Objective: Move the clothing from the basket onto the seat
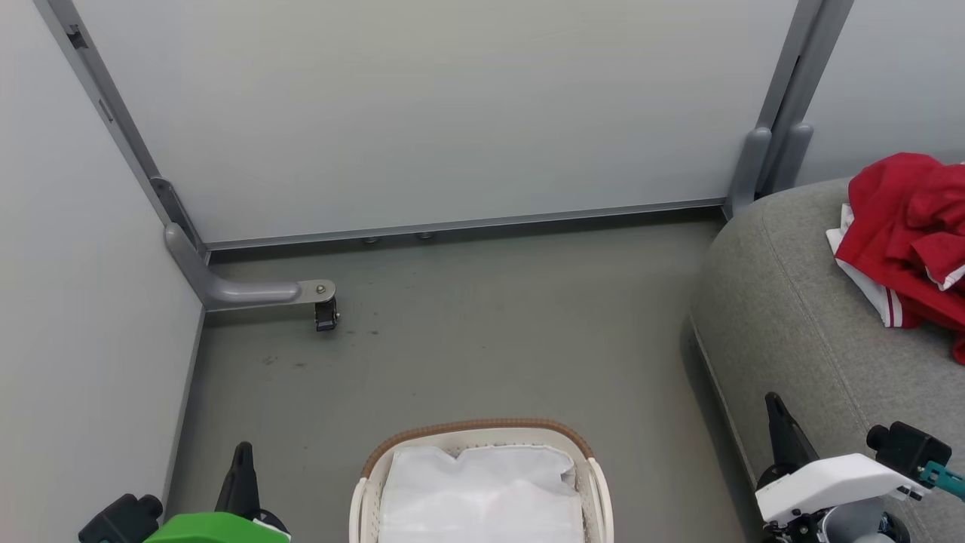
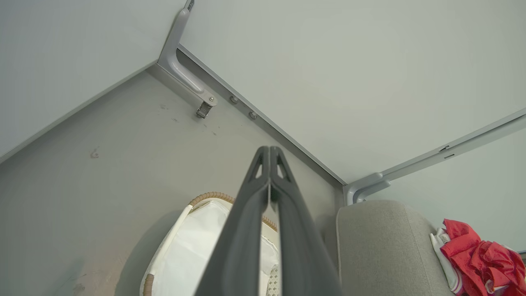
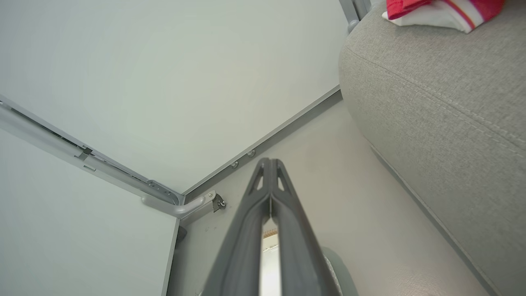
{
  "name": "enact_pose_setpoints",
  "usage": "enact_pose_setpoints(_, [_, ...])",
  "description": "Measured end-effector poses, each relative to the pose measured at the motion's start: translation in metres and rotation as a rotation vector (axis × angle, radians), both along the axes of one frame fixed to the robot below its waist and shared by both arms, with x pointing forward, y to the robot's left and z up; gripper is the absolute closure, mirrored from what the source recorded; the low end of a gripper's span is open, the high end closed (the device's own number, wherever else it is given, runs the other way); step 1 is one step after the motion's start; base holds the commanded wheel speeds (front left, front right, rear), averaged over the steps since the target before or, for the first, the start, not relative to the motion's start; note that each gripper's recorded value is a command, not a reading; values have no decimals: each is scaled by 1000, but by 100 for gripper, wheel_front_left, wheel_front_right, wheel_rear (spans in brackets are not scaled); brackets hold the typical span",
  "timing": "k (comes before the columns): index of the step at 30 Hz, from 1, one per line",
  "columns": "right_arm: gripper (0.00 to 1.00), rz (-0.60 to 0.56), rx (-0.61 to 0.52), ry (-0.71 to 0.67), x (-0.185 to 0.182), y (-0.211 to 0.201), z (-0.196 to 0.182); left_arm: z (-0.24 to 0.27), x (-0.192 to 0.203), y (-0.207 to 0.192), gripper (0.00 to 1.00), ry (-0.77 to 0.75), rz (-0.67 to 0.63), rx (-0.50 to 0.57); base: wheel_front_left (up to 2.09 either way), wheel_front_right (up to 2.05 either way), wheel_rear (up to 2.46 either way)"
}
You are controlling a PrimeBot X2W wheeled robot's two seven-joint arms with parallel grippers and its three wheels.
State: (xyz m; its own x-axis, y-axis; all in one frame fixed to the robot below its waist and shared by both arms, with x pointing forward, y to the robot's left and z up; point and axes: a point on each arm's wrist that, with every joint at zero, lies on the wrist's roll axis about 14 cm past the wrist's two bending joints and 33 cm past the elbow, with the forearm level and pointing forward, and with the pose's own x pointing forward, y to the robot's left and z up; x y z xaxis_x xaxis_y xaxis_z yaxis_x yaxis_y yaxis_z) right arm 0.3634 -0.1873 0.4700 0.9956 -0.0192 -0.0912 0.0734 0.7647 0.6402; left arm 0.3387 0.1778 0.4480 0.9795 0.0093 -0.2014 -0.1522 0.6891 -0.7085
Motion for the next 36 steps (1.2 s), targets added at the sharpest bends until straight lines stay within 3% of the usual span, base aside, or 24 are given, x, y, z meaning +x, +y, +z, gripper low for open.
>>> enact_pose_setpoints(36, [100, -43, 429, -21, 11, -8, 13, 22, 24, 9, 100, -54, 53, -375, 0, 0, 0])
